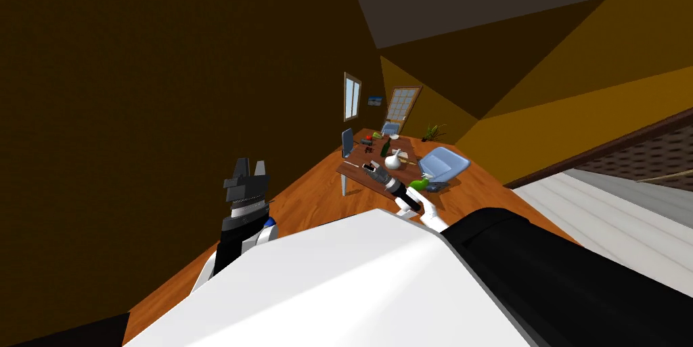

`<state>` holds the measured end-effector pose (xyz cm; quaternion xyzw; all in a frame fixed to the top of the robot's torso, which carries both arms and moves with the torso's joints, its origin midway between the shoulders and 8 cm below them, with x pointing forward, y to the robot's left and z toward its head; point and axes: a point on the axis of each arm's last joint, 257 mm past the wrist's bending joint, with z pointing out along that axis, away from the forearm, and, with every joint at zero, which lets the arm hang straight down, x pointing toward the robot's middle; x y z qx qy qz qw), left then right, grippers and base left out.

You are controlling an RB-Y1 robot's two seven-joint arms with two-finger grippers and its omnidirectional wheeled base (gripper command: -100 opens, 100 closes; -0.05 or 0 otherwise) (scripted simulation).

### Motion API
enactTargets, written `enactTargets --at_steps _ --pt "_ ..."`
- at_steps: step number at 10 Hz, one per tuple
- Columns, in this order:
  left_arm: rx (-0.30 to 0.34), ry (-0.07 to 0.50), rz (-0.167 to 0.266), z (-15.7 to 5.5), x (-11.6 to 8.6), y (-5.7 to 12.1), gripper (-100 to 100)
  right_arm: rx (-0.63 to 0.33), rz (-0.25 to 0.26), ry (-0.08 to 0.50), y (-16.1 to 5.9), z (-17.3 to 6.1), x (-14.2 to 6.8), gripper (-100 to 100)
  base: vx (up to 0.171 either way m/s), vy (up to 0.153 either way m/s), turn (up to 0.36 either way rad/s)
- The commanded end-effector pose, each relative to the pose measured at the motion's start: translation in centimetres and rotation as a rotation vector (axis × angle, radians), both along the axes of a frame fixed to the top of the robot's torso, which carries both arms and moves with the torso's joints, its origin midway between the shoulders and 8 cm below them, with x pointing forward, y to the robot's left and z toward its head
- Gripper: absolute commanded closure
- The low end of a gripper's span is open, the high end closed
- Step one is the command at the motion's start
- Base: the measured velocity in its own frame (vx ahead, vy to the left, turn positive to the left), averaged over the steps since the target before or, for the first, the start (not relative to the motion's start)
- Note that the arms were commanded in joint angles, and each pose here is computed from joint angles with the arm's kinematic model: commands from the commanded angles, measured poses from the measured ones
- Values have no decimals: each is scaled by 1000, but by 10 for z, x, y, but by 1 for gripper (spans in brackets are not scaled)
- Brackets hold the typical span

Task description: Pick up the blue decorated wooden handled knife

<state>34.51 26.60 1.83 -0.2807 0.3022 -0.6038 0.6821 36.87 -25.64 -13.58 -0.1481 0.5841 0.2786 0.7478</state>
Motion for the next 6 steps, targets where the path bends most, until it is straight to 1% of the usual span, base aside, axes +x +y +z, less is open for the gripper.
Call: enactTargets --at_steps 1,2,3,4,5,6 --pt "0 0 0 0 0 0 0 -128 -3 22 -10 -27 -2 -100 36 -39 320" --pt "0 0 0 0 0 0 0 -154 -21 25 -16 -35 -2 -100 26 -43 173" --pt "0 0 0 0 0 0 0 -163 -23 19 -16 -35 -2 -100 8 -24 -17" --pt "0 0 0 0 0 0 0 -272 -14 31 -25 -55 -2 -100 26 -36 312" --pt "0 0 0 0 0 0 0 -294 -30 36 -31 -63 -2 -100 32 -49 232" --pt "0 0 0 0 0 0 0 -393 -14 42 -38 -78 -3 -100 48 -58 378"
